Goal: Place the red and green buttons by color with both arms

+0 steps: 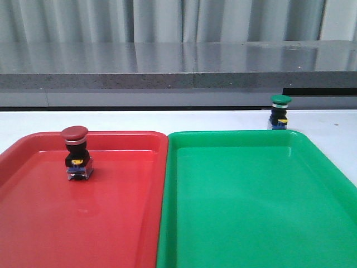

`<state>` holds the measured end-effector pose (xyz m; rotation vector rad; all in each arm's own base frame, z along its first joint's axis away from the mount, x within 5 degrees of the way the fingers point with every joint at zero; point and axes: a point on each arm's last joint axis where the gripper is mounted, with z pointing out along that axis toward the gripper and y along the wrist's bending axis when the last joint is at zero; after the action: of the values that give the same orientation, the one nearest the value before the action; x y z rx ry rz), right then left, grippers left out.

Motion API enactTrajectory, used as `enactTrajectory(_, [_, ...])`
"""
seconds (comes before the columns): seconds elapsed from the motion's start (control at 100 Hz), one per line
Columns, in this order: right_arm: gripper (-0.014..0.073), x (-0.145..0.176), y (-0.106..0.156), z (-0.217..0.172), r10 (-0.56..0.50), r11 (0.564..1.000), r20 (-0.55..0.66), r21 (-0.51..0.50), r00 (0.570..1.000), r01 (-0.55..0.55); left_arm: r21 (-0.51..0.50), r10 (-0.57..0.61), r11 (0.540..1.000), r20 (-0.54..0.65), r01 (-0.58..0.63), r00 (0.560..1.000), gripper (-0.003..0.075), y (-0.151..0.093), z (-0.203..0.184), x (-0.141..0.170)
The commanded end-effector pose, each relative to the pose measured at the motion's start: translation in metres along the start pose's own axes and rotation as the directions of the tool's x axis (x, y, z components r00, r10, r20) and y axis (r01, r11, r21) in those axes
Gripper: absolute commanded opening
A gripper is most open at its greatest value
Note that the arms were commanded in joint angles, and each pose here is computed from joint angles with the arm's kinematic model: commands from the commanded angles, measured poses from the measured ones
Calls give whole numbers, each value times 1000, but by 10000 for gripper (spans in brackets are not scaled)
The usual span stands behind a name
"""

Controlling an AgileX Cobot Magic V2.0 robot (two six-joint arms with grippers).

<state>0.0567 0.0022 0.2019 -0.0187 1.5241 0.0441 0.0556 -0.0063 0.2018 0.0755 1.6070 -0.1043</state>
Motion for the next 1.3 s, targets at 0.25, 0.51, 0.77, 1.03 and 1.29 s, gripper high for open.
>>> enactTrajectory(0.25, [-66,-14,0,-2,0,1000,119,-3,993,0,2,-6,1000,92,5,996,-19,0,-1,-1])
enactTrajectory(0.51, [-66,-14,0,-2,0,1000,119,-3,993,0,2,-6,1000,92,5,996,-19,0,-1,-1])
enactTrajectory(0.77, [-66,-14,0,-2,0,1000,119,-3,993,0,2,-6,1000,92,5,996,-19,0,-1,-1])
enactTrajectory(1.03, [-66,-27,1,-4,47,999,189,-11,981,-45,2,-6,1000,92,5,996,-19,0,-1,-1])
enactTrajectory(1.29, [-66,-71,1,-6,75,997,27,2,997,-75,2,-6,1000,92,5,996,-19,0,-1,-1])
